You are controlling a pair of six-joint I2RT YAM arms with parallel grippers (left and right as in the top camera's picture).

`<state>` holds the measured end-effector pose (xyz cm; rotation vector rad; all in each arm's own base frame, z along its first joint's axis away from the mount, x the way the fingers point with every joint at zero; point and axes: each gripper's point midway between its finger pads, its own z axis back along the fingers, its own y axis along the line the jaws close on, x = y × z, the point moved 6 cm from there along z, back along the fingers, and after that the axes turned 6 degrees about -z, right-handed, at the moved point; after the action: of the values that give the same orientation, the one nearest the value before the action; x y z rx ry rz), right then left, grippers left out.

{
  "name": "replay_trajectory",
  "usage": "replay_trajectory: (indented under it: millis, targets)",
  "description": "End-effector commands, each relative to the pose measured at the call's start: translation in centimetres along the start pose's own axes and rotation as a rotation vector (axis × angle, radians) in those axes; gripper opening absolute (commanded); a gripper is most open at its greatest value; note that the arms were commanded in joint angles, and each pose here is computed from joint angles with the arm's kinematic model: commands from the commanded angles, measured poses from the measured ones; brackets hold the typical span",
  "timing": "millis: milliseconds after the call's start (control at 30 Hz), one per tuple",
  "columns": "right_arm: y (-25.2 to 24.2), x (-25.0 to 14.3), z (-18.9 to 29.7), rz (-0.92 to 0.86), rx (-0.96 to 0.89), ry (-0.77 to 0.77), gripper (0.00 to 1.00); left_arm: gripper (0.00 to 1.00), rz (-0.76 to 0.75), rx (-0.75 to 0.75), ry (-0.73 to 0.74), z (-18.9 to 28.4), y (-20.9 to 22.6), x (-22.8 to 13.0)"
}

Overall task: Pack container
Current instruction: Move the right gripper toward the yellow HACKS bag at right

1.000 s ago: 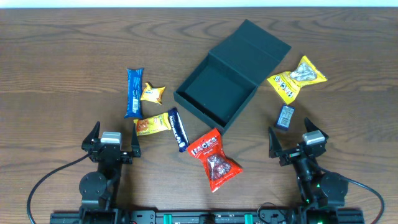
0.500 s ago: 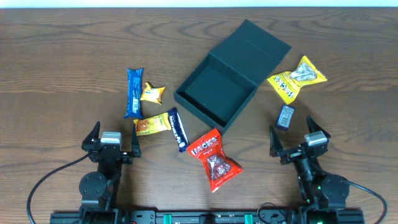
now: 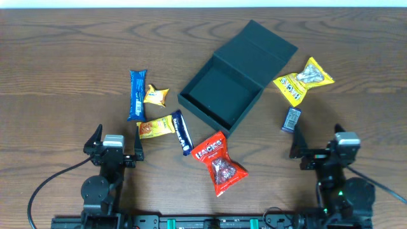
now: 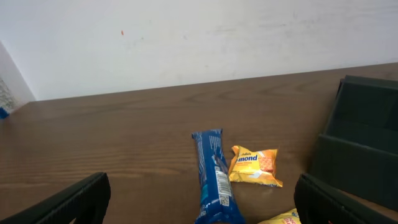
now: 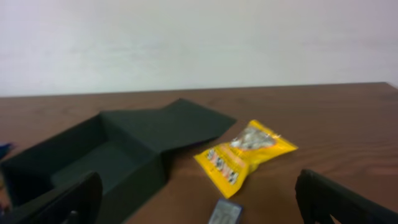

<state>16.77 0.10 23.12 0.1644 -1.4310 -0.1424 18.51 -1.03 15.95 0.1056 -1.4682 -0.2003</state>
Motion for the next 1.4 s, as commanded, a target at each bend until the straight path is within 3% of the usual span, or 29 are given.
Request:
replay_trajectory:
  millis: [0,367,533,633,867,933,1067,1367]
  targets:
    - [-0.9,1.8,-0.1,-0.054,-0.116,0.015,0.99,0.95,0.006,0.011,0.062,-0.1,0.0,-1.5]
    - [-1.1,4.5,-7.0,-0.118,-0.219,0.317,0.99,0.95,0.006,0.011,0.062,-0.1,0.0,-1.5]
    - [-0.5,5.3,-10.6,-0.156,-0.222,0.548,0.99,0.95,0.006,0.011,0.061,-0.1,0.0,-1.5]
    - [1.1,5.8,-11.7,-0.225,-0.127,0.675,0.99,0.95,0.006,0.011,0.062,-0.1,0.0,-1.5]
    - [3.9,5.7,-12.5,-0.317,0.129,0.731,0.98,0.95,0.006,0.011,0.062,-0.1,0.0,-1.5]
    - [2.9,6.2,-13.1,-0.314,0.059,0.687,0.99,0.95,0.006,0.011,0.062,-0.1,0.0,-1.5]
    - [-1.3,6.0,-13.3,-0.523,-0.258,0.637,0.99,0.95,0.006,0.011,0.062,-0.1,0.0,-1.5]
    - [-5.6,1.4,-17.5,-0.805,-0.424,0.714,0.98,0.95,0.006,0.011,0.062,-0.1,0.0,-1.5]
